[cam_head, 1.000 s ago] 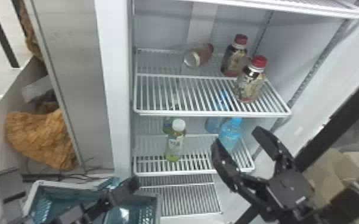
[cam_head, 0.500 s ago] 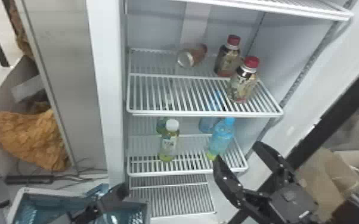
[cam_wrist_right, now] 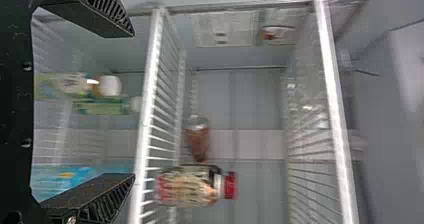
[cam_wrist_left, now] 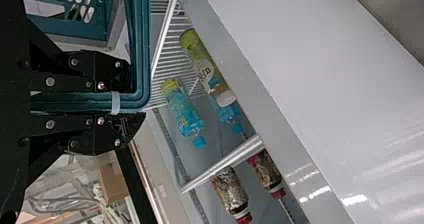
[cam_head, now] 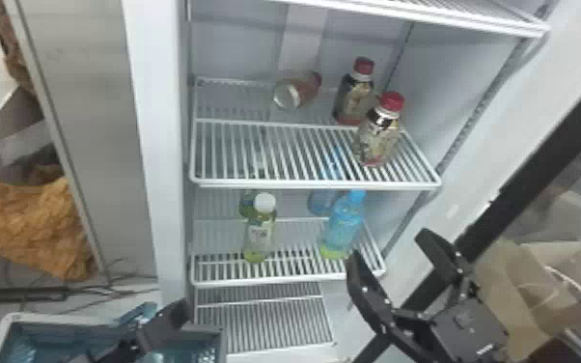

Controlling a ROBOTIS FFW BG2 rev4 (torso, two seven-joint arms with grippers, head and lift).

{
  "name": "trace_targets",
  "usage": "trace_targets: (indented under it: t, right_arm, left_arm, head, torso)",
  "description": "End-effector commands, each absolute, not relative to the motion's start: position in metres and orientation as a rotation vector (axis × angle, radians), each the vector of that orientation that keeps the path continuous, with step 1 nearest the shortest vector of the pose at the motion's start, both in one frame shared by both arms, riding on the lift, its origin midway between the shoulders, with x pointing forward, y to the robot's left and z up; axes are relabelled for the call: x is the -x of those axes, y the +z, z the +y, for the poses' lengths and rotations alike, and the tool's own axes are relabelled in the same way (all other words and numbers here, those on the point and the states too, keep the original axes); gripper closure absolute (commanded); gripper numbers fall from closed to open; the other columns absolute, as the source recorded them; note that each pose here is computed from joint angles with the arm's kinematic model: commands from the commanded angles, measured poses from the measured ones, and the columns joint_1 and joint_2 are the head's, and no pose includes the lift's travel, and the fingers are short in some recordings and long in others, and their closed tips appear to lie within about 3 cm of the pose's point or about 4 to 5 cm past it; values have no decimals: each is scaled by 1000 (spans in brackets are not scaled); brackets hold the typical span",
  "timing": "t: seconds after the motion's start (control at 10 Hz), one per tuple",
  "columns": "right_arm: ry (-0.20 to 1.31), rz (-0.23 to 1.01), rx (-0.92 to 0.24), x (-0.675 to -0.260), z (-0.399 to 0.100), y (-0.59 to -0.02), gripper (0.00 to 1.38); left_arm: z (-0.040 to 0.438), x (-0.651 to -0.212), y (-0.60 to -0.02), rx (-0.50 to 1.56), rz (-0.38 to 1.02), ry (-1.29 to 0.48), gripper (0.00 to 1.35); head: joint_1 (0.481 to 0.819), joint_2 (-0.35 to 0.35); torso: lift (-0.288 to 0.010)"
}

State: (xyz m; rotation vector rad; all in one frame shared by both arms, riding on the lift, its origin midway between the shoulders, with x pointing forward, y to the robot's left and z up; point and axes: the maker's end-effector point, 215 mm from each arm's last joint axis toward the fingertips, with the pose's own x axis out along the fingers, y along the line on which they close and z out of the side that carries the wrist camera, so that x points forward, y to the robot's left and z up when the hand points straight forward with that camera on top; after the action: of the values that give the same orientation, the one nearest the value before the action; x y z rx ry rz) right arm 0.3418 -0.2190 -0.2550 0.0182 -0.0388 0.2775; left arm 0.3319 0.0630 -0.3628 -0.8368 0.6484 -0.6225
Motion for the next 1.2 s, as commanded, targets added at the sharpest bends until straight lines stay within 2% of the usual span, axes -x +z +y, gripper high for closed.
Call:
trace_targets:
  t: [0.0,0.1,0.3,0.4,0.5,0.6,0.8,1.0,1.1]
  right_arm:
    - [260,-119,-65,-344,-216,-247,-2]
    - [244,-147,-83,-342,-213,-243,-2]
    - [213,-192,-38,-338,-207,-237,-2]
    - [251,-114,-21,-344,-198,-255,-2]
    - [289,-53,-50,-347,-190,-271,588]
    - [303,-36,-15,-348,-187,-268,588]
    - [287,-96,-76,-345,-193,-264,280]
    - [298,-87,-114,-345,-192,-272,-2]
    - [296,-80,-112,-345,-193,-277,-2]
  left_arm:
    - [64,-331,-363,838,648,-621,1205]
    - [64,-331,-363,836,649,-620,1204]
    - [67,-329,-367,838,657,-609,1204]
    - [67,-330,-366,836,655,-609,1204]
    - [66,-330,-365,835,653,-612,1204]
    - [67,-330,-365,834,653,-611,1205]
    - [67,-329,-367,835,657,-611,1205]
    - [67,-328,-367,834,658,-611,1204]
    - [67,-327,-368,835,660,-610,1205]
  head:
    - [695,-266]
    - [695,-265]
    - [695,-258]
    - [695,-253]
    - [695,-244]
    - [695,-220]
    - [695,-205]
    - [695,-215]
    - [695,-215]
  torso:
    - [-69]
    - [-69]
    - [-69]
    - [-69]
    - [-69]
    - [-69]
    - [-69]
    - [-69]
    - [-69]
